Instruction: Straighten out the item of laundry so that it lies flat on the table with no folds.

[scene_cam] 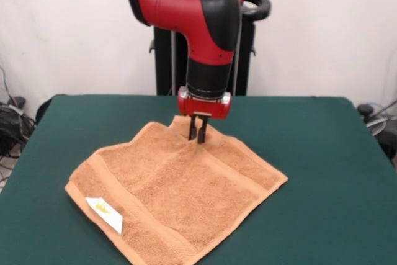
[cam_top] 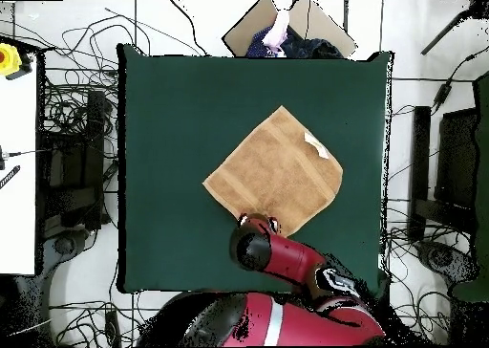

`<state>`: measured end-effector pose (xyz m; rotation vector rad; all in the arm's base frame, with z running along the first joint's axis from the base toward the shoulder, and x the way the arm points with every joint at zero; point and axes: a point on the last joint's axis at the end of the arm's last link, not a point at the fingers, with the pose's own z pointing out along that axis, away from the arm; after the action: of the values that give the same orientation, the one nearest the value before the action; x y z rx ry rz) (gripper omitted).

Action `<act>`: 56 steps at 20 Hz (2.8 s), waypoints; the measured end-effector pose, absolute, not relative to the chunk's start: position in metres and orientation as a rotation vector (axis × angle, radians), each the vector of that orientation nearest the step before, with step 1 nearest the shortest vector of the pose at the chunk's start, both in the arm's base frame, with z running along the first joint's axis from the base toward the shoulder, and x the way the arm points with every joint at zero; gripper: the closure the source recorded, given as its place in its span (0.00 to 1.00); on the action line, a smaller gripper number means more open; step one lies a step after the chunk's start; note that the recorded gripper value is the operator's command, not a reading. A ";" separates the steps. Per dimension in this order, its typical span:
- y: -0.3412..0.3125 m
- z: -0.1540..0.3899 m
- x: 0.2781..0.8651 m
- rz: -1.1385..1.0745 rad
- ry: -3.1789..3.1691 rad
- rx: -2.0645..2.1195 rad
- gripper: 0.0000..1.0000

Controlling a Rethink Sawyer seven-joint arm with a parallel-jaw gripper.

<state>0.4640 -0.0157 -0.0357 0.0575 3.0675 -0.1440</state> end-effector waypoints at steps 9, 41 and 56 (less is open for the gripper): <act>-0.009 -0.034 0.454 -0.137 3.083 0.048 1.00; -0.033 -0.033 0.440 -0.147 3.070 0.105 1.00; -0.038 -0.033 0.433 -0.140 3.074 0.063 1.00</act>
<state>0.4331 -0.0378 -0.0330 0.0625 3.0738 -0.1399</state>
